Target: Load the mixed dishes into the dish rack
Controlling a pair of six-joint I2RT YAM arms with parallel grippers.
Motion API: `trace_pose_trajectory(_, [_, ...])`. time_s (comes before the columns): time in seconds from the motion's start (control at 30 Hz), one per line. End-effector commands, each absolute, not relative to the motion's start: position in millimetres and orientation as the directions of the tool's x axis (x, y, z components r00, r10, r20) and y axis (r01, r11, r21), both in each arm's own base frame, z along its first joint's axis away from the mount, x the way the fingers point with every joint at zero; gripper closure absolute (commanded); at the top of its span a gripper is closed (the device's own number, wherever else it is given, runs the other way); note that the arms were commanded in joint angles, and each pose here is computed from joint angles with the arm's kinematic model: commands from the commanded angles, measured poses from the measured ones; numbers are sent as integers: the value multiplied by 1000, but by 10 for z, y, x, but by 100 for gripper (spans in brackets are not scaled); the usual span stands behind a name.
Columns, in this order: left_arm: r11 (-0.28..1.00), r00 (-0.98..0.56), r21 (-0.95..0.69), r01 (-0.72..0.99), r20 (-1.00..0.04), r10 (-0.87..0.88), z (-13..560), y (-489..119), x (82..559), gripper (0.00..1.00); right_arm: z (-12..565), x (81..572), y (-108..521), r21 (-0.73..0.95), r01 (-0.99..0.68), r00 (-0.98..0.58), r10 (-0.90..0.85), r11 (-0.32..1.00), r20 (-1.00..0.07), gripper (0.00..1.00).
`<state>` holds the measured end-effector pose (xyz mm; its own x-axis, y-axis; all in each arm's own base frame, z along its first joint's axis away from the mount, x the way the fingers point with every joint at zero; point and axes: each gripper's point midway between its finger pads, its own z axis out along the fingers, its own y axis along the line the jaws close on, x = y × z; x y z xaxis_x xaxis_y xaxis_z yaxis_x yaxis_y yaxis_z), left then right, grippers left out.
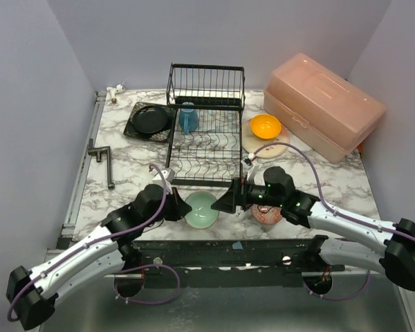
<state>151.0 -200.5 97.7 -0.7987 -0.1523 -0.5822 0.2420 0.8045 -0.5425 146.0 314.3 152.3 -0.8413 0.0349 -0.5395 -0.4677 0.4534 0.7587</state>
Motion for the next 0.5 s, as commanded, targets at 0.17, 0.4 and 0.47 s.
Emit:
trace_pose_trajectory(0.17, [500, -674, -800, 331, -571, -468, 2182, -2127, 1681, 100, 2361, 1392, 3403, 797, -567, -802, 78, 208, -592, 0])
trace_pose_trajectory(0.4, [342, -712, -872, 350, -485, -507, 2480, -2160, 1670, 100, 2442, 1524, 3435, 824, -531, -807, 179, 195, -563, 0])
trace_pose_trajectory(0.47, [337, -717, -874, 350, -482, -504, 2503, -2164, 1670, 100, 2399, 1537, 3423, 826, -524, -808, 186, 208, -559, 0])
